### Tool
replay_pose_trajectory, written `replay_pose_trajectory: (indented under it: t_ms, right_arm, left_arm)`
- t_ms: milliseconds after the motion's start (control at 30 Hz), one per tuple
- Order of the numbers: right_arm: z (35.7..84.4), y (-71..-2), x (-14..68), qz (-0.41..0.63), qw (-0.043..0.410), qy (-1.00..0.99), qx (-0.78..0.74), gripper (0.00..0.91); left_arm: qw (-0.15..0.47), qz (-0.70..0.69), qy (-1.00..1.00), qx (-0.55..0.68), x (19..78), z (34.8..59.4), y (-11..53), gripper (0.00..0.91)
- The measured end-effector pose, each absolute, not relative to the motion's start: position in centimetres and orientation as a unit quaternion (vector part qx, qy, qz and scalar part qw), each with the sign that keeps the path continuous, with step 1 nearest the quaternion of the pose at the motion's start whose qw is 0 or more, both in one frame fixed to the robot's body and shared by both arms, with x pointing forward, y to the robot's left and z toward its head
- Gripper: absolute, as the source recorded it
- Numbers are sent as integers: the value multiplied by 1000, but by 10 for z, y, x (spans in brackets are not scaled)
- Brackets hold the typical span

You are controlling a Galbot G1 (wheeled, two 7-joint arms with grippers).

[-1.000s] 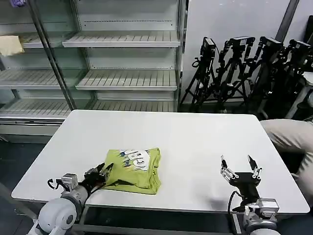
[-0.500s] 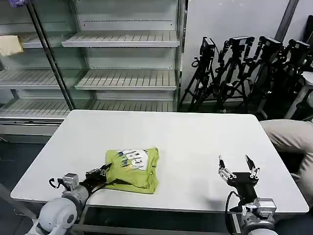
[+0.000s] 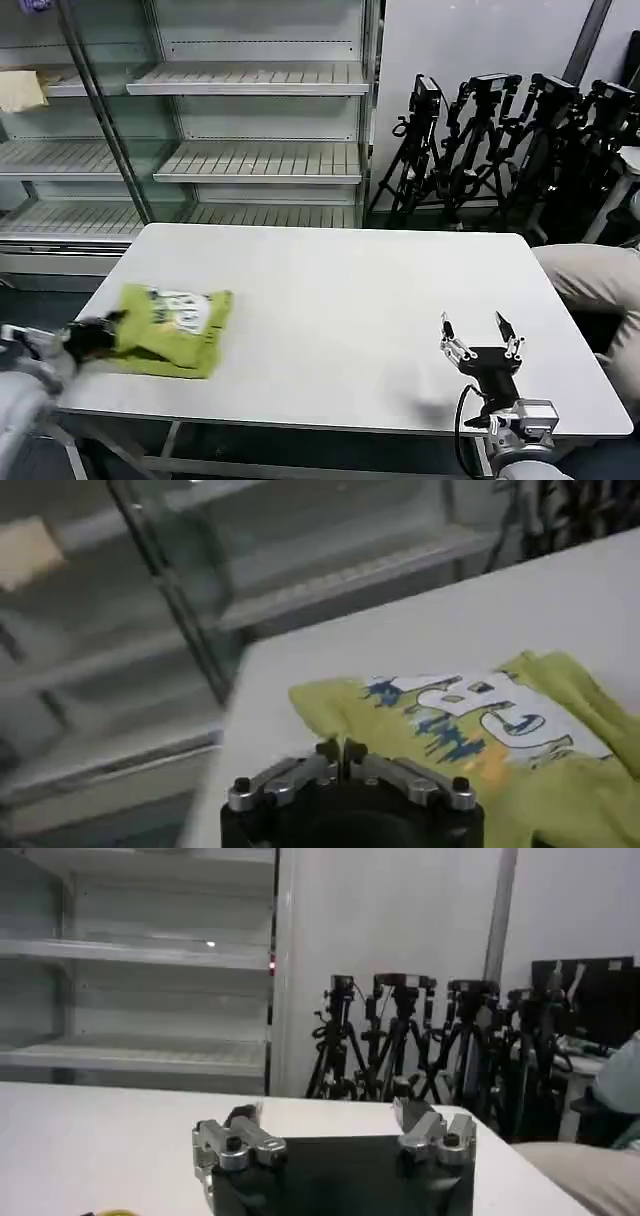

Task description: Fold and organize the clothes.

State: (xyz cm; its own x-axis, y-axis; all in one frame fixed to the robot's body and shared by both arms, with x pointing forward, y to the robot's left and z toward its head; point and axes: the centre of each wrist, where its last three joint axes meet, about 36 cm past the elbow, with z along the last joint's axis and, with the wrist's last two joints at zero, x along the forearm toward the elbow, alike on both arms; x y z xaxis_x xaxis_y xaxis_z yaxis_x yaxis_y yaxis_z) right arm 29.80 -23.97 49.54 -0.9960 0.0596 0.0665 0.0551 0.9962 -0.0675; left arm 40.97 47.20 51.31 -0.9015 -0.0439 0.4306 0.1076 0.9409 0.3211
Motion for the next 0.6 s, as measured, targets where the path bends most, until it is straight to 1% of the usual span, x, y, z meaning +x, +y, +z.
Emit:
replay_pose_trajectory:
  t_ms: [67, 167, 267, 333, 367, 433, 600]
  right_arm:
    - [495, -238, 300, 30, 33, -999, -27, 907]
    - [495, -238, 302, 30, 32, -999, -25, 907]
    - [493, -238, 303, 31, 33, -999, -26, 907]
    - [493, -239, 303, 31, 34, -999, -28, 907]
    - [493, -239, 304, 30, 34, -999, -28, 907]
    - [493, -239, 303, 31, 34, -999, -30, 907]
    - [493, -240, 302, 34, 35, -998, -33, 907]
  left_arm:
    - [210, -207, -956, 2, 413, 537, 491, 10]
    - [191, -242, -951, 13, 415, 567, 502, 10]
    - [168, -262, -950, 10, 414, 589, 489, 10]
    - [153, -272, -950, 2, 411, 598, 471, 10]
    - [147, -276, -950, -6, 409, 598, 457, 10]
    - [143, -280, -949, -21, 402, 589, 431, 10]
    - [145, -268, -949, -85, 374, 546, 352, 10]
